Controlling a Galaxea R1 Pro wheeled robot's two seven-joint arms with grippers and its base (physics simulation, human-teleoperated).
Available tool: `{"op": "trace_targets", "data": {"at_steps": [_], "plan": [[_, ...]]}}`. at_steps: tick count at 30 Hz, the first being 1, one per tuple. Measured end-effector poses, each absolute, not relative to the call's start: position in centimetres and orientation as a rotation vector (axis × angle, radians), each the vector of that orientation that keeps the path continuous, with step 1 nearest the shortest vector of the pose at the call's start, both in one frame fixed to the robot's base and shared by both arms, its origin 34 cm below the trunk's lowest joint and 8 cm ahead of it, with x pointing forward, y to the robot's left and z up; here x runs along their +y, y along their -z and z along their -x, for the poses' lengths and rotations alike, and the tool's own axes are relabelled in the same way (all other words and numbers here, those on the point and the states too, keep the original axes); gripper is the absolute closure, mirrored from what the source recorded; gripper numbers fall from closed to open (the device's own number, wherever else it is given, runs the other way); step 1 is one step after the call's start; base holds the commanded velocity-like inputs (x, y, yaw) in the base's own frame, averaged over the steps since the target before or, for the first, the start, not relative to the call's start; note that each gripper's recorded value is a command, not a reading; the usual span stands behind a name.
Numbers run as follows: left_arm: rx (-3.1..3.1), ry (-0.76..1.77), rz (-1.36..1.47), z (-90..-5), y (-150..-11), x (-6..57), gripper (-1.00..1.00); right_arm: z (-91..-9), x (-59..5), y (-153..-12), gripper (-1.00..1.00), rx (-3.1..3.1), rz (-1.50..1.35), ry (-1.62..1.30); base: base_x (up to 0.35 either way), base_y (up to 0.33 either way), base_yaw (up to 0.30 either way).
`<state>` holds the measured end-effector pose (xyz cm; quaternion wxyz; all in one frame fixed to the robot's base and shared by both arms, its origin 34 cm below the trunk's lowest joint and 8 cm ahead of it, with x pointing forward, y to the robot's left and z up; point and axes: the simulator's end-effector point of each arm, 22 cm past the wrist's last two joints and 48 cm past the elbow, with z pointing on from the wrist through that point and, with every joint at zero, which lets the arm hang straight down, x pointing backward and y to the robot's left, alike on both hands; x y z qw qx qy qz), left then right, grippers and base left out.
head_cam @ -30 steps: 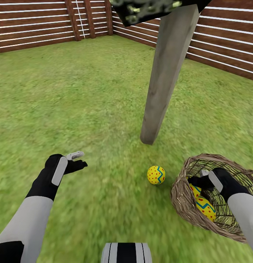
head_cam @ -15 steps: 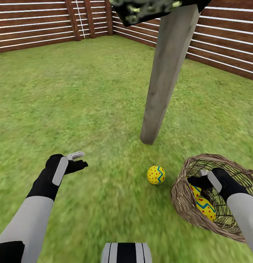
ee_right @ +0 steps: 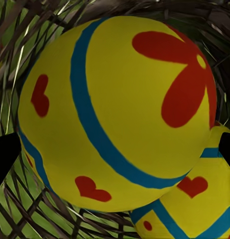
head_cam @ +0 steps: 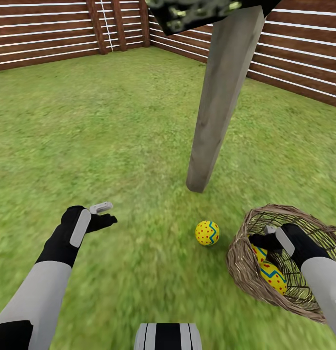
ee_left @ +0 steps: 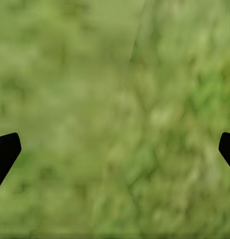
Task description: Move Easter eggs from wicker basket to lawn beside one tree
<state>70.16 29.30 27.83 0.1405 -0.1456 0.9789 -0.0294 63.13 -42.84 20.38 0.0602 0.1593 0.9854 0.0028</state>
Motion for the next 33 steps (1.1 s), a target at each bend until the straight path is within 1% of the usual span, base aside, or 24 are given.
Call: {"op": "trace_targets", "data": {"at_steps": [17,26,27,33], "plan": [[2.833,0.086,0.422,-70.0,-27.6,29.2,-1.0,-63.2,-43.8,-19.6,-1.0,2.936,-0.479,0.034,0.0,0.0,0.0],[2.841,0.086,0.424,-69.8,-27.1,29.2,-1.0,-62.7,-44.9,-18.6,-1.0,2.925,-0.425,0.105,0.0,0.0,0.0],[2.841,0.086,0.424,-69.8,-27.1,29.2,-1.0,-62.7,-44.8,-18.5,1.0,2.926,-0.424,0.105,0.0,0.0,0.0],[2.842,0.088,0.424,-69.8,-27.1,29.1,-1.0,-62.8,-43.8,-18.3,1.0,2.931,-0.405,0.093,0.0,0.0,0.0]]}}
